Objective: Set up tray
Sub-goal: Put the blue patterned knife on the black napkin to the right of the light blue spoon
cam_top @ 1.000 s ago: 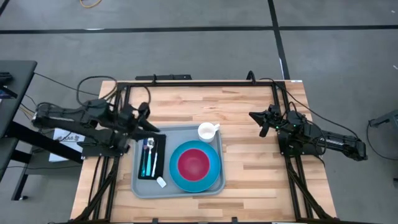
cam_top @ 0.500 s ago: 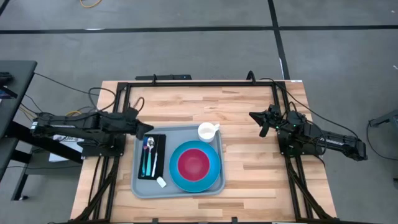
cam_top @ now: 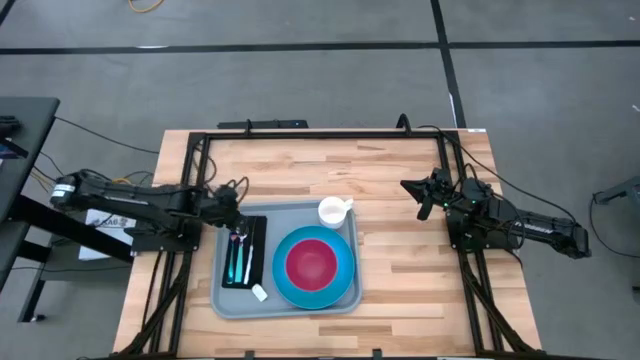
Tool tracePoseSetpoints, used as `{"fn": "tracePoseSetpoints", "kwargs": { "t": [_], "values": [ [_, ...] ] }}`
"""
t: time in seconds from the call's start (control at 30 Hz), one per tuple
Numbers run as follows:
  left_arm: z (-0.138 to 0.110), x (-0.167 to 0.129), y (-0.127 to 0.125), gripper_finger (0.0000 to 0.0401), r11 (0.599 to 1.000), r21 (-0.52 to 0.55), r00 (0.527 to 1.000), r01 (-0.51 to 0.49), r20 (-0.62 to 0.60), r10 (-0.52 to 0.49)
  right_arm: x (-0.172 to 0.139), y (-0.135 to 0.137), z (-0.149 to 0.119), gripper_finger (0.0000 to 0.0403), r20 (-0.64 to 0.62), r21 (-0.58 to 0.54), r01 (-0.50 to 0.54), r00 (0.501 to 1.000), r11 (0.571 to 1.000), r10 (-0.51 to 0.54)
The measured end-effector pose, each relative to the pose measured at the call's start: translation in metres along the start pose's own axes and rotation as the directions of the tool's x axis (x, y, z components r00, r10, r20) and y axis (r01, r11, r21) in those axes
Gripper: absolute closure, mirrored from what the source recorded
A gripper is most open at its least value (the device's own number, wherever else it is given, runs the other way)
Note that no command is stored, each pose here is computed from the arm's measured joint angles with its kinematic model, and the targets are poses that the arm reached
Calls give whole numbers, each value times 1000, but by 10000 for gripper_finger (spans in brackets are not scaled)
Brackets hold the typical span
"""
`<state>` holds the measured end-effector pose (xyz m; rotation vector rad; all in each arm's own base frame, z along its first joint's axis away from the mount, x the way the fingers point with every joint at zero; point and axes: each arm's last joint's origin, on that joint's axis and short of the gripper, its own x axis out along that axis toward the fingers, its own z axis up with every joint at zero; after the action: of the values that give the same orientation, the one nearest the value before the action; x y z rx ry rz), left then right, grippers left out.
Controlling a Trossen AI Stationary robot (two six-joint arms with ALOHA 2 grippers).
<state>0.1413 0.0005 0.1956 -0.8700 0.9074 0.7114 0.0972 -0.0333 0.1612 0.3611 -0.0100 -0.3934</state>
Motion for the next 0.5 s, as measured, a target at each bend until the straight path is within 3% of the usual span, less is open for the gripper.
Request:
{"fn": "tracePoseSetpoints", "kwargs": {
  "t": [0.2,0.5],
  "values": [
    [-1,23,-13,365,999,51,994,-7,-111,12,0,0,0,397,0,0,0,1000,1000,0],
    [-1,38,-21,365,989,135,983,-57,-165,79,0,0,0,398,0,0,0,1000,1000,0]
  ]
}}
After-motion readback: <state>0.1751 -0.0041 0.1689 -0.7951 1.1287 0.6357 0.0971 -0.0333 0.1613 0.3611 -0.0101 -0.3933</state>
